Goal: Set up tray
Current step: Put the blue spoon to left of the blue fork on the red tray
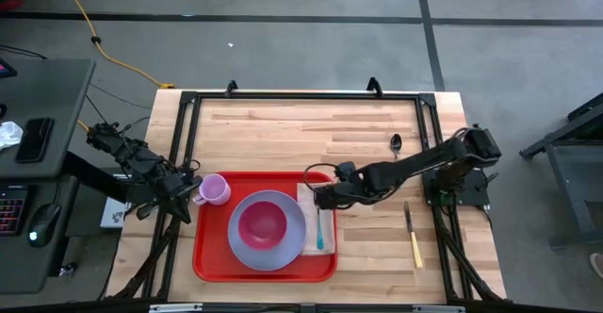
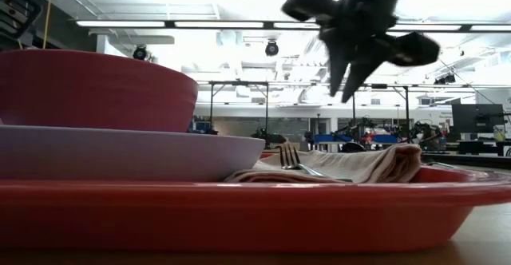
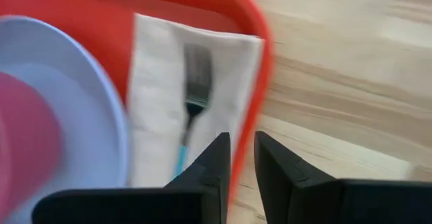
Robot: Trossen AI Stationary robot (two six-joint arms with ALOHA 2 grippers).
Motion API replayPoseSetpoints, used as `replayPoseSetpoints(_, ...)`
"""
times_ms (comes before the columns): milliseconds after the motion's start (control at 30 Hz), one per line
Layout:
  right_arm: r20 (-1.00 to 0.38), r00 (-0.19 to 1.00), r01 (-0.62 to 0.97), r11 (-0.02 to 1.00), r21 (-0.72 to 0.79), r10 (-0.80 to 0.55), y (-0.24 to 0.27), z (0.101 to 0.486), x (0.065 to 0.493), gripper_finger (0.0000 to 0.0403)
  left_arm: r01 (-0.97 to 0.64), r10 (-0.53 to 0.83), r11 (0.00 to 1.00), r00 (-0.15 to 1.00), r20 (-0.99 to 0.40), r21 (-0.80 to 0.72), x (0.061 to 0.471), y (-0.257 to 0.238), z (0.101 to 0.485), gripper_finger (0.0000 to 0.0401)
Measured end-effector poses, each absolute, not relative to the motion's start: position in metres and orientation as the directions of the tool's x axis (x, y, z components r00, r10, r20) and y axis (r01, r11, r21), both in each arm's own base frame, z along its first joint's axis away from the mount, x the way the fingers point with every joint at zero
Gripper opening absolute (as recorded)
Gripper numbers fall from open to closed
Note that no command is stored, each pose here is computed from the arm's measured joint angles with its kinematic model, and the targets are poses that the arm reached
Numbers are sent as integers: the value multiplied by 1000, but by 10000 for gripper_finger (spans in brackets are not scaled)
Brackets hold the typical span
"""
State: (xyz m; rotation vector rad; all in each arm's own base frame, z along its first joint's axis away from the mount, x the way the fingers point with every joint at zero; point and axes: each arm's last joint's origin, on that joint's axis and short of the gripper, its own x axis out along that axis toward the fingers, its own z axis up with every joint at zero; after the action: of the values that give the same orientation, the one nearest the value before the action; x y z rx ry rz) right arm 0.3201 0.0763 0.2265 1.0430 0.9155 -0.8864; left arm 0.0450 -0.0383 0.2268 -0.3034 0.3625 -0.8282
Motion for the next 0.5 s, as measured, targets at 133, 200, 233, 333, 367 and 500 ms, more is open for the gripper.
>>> replayPoseSetpoints(133, -939, 297, 927, 288, 241, -171, 78, 233, 306, 36, 643, -734, 671, 648, -204, -371, 46, -37, 226, 49)
replayPoseSetpoints(200, -946, 272, 931, 297, 212, -178, 79, 236, 300, 33, 602, -695, 710, 682, -227, -365, 46, -36, 224, 49)
replayPoseSetpoints(233, -949, 259, 933, 301, 197, -182, 79, 237, 297, 32, 578, -672, 731, 702, -237, -362, 47, -35, 223, 49)
replayPoseSetpoints(333, -954, 228, 936, 313, 159, -196, 80, 241, 290, 34, 493, -591, 796, 761, -269, -352, 48, -33, 220, 49)
replayPoseSetpoints(367, -955, 218, 938, 315, 148, -201, 80, 242, 287, 35, 469, -569, 810, 774, -278, -351, 48, -32, 219, 49)
replayPoseSetpoints(500, -961, 162, 943, 320, 84, -224, 77, 248, 276, 37, 414, -513, 841, 814, -273, -348, 49, -31, 220, 49)
